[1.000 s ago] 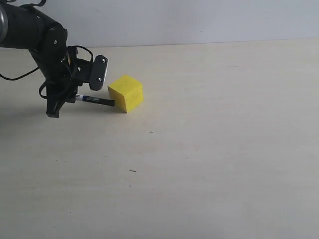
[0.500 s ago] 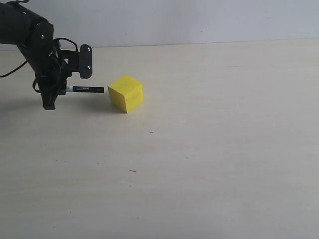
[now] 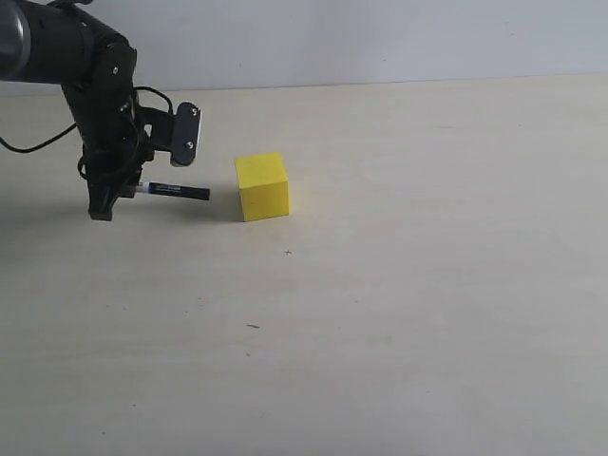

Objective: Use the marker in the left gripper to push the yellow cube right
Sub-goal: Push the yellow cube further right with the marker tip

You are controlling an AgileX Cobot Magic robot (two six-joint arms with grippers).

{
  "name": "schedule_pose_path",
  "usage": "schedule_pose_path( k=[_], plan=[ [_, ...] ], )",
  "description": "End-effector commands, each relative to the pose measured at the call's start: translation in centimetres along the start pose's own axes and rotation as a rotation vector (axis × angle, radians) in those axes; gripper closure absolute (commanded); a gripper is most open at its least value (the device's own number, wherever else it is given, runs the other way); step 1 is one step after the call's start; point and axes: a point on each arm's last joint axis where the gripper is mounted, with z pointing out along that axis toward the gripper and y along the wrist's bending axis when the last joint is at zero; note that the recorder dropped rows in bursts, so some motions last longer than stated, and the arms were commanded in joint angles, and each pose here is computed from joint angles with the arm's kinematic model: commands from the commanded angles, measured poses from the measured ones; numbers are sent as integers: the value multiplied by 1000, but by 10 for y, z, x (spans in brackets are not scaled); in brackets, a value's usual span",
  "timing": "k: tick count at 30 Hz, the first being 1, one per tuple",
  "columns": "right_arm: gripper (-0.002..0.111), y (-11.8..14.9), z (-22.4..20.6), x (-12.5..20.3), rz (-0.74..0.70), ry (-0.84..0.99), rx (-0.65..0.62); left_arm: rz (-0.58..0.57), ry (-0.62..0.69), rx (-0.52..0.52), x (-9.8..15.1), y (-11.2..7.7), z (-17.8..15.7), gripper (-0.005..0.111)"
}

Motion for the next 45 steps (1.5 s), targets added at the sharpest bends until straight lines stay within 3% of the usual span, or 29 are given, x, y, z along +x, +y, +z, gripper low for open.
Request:
schedule_pose_path(
  k=[1,7,14,17,25,36,40,45],
  plan=[
    [108,0,0,1,-7,-9,0,-72,-101,-67,-7,8,-5,107],
    [108,0,0,1,-7,-9,0,-33,-147,-111,-30,5,-10,107],
    [108,0,0,1,-7,-9,0,-80,-91,-38,-5,6,-4,107],
    [108,0,0,1,-7,-9,0,-79,-90,-37,-6,5,-4,107],
    [108,0,0,1,-7,1,-2,24,-124,-39,-49,-10,-16,107],
    [108,0,0,2,-7,2,-3,-62,-85,-7,-15,-1,-8,107],
    [108,0,0,2,-7,2,-3,-63,-108,-43,-18,2,-9,107],
    [108,0,0,2,-7,2,-3,-60,-211,-144,-40,7,-15,107]
  ],
)
